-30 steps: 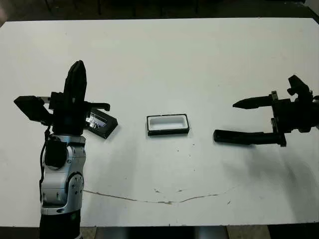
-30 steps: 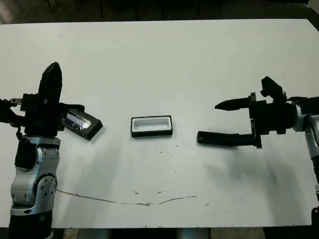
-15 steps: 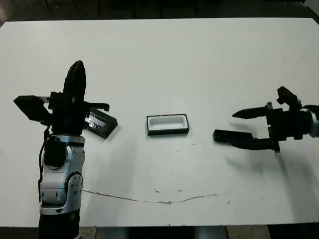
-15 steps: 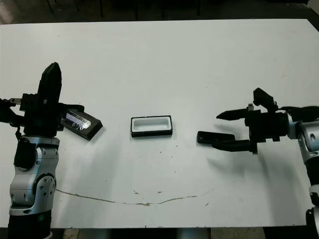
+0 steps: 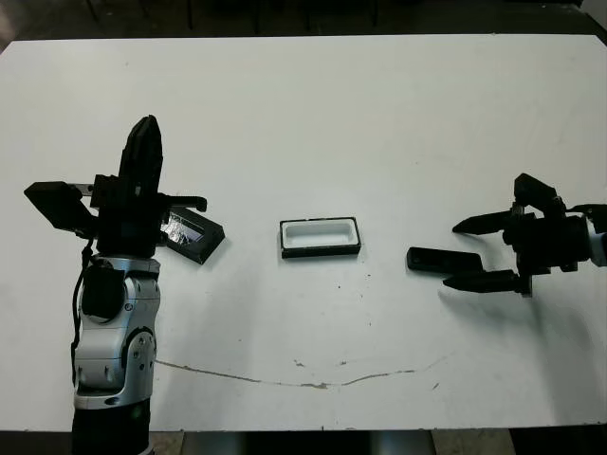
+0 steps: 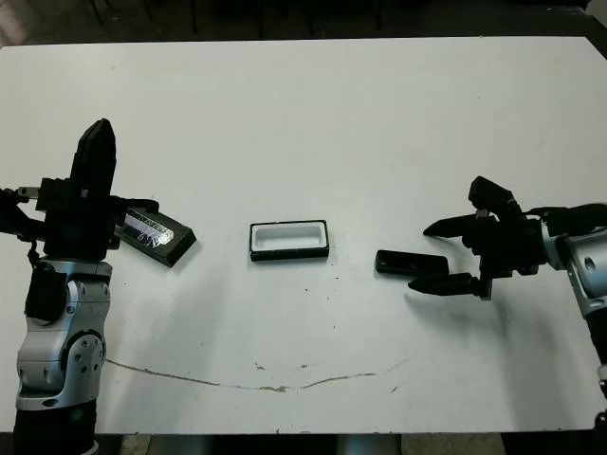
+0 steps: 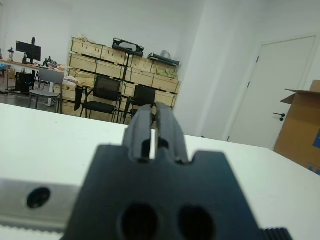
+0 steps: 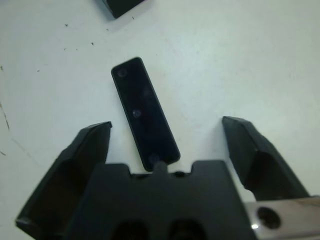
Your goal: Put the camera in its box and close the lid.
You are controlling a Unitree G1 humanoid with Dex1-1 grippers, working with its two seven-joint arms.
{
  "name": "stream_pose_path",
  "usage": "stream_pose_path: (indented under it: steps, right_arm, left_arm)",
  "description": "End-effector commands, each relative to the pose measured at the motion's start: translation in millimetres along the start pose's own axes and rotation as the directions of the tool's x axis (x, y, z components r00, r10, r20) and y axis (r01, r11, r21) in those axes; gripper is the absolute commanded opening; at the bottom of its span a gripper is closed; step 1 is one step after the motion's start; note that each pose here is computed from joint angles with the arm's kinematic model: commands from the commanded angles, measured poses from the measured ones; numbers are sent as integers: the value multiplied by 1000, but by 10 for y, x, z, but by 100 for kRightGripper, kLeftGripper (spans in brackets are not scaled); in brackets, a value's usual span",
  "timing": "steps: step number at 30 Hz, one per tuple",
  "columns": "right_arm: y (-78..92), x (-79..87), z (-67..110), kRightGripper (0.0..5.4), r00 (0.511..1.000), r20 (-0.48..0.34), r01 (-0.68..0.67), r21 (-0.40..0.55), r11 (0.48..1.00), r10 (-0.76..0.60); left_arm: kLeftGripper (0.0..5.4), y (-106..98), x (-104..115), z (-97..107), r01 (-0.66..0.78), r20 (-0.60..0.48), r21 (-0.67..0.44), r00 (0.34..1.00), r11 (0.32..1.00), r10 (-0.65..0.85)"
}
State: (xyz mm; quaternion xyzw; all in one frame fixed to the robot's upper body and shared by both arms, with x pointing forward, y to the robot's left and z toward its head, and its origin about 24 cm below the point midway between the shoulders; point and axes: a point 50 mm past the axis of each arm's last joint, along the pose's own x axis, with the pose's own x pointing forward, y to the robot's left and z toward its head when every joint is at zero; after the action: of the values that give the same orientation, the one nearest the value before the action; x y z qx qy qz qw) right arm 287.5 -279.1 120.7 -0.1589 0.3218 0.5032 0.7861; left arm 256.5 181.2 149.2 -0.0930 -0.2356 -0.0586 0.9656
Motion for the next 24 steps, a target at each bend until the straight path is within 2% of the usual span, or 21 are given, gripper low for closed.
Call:
stream_pose_path:
  steps: [1,4,8,11,14,18,21,24]
  right_arm:
    - [22,62,-240,436,999,21,-35,76,997,33]
    - [50,58,-235,381,999,-47,17,64,998,-14]
    - [99,122,-348,308,996,85,-46,97,994,38]
    - [115,132,-424,255,996,87,-30,98,995,22]
    - [168,124,-462,200,998,35,43,106,993,-47]
    - [266,108,-460,125,993,-22,116,61,991,-115]
    - [322,117,-452,79,995,-10,99,47,994,-98]
    - [308,154,-532,56,998,25,56,57,997,-58]
  left_arm:
    - [0,52,-48,-54,-9,-42,12,999,1000,10]
    - [0,54,-49,-52,-8,-42,7,999,1000,8]
    - [0,54,-50,-47,-8,-43,7,999,1000,8]
    - [0,56,-50,-44,-9,-42,9,999,1000,9]
    - [0,57,-51,-39,-10,-42,19,999,1000,11]
    - [0,58,-53,-37,-12,-39,14,999,1000,13]
    - [0,63,-54,-34,-7,-39,15,999,1000,8]
    - [0,64,-54,-32,-6,-39,11,999,1000,6]
